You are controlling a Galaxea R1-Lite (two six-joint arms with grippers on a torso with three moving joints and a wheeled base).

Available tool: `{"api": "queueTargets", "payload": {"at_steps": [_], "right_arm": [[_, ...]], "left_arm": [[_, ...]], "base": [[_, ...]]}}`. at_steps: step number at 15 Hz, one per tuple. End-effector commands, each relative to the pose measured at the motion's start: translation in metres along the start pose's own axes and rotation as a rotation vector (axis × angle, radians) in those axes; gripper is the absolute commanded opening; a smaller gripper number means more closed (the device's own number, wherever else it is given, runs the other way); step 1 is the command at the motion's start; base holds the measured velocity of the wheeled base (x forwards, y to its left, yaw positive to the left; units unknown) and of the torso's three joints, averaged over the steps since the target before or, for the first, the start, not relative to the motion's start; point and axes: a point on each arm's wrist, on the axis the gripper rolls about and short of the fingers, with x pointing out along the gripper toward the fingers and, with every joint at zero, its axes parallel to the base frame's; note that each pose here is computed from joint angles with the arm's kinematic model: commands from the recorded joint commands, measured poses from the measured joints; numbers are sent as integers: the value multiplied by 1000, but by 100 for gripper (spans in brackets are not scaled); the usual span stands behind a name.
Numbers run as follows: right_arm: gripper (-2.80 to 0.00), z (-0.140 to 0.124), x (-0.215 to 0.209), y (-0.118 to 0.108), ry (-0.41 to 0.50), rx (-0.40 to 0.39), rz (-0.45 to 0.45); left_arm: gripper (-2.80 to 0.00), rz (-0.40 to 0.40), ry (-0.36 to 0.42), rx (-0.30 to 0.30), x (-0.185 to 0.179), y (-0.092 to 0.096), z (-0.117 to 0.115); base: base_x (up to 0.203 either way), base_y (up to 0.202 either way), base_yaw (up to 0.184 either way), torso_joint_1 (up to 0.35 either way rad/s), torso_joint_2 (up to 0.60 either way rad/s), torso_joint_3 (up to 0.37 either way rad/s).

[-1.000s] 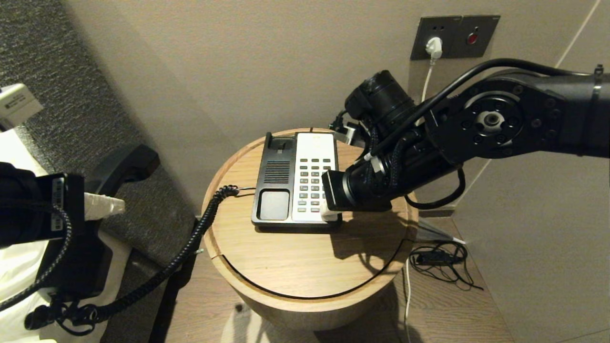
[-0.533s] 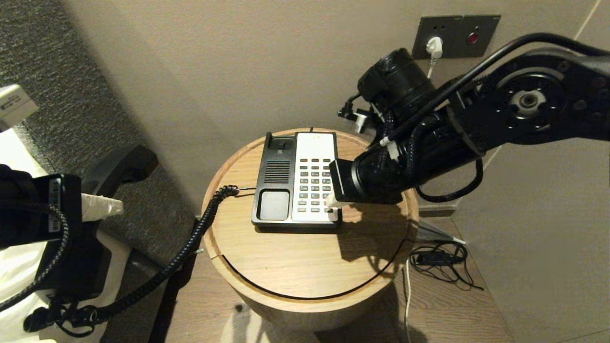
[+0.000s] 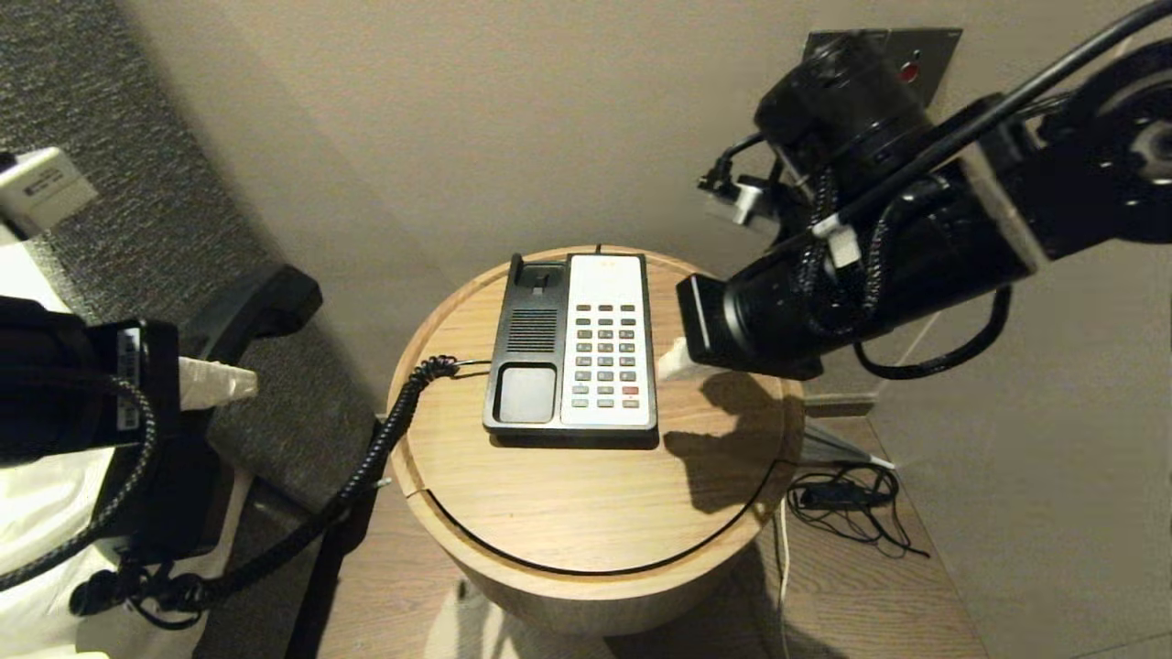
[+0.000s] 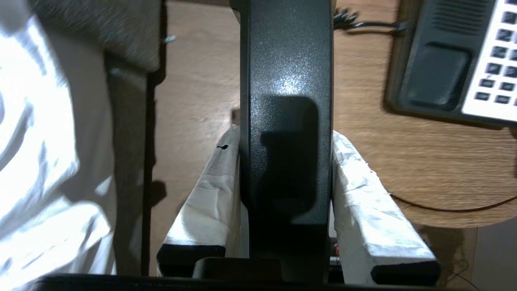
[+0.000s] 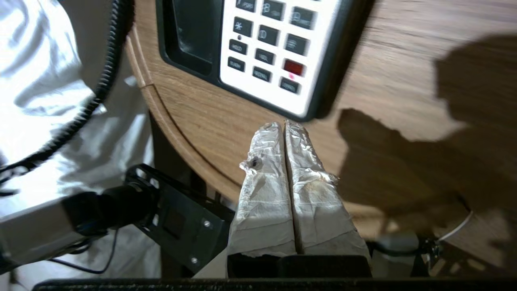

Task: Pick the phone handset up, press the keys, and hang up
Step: Put the handset back

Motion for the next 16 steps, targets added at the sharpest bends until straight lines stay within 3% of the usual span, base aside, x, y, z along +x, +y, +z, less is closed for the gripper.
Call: {"api": "queueTargets", "payload": {"at_steps": [1, 5, 8, 11, 16], "right_arm": [[-280, -6, -66, -7, -118, 23, 34], [-280, -45, -169, -42, -355, 112, -20], [-280, -106, -220, -68, -502, 189, -91], [-280, -170, -225, -88, -574, 273, -127], [-280, -204, -227, -94, -627, 300, -93]], "left_arm": [[-280, -5, 10, 21, 11, -8, 3], [-280, -71, -26, 84, 38, -36, 10], [-280, -106, -73, 174, 63, -63, 17], [-280, -106, -102, 210, 75, -81, 27], [-280, -56, -105, 239, 103, -111, 30]], "base": [[0, 0, 0, 0, 0, 0], [0, 0, 0, 0, 0, 0], [0, 0, 0, 0, 0, 0], [0, 0, 0, 0, 0, 0], [0, 0, 0, 0, 0, 0]]}}
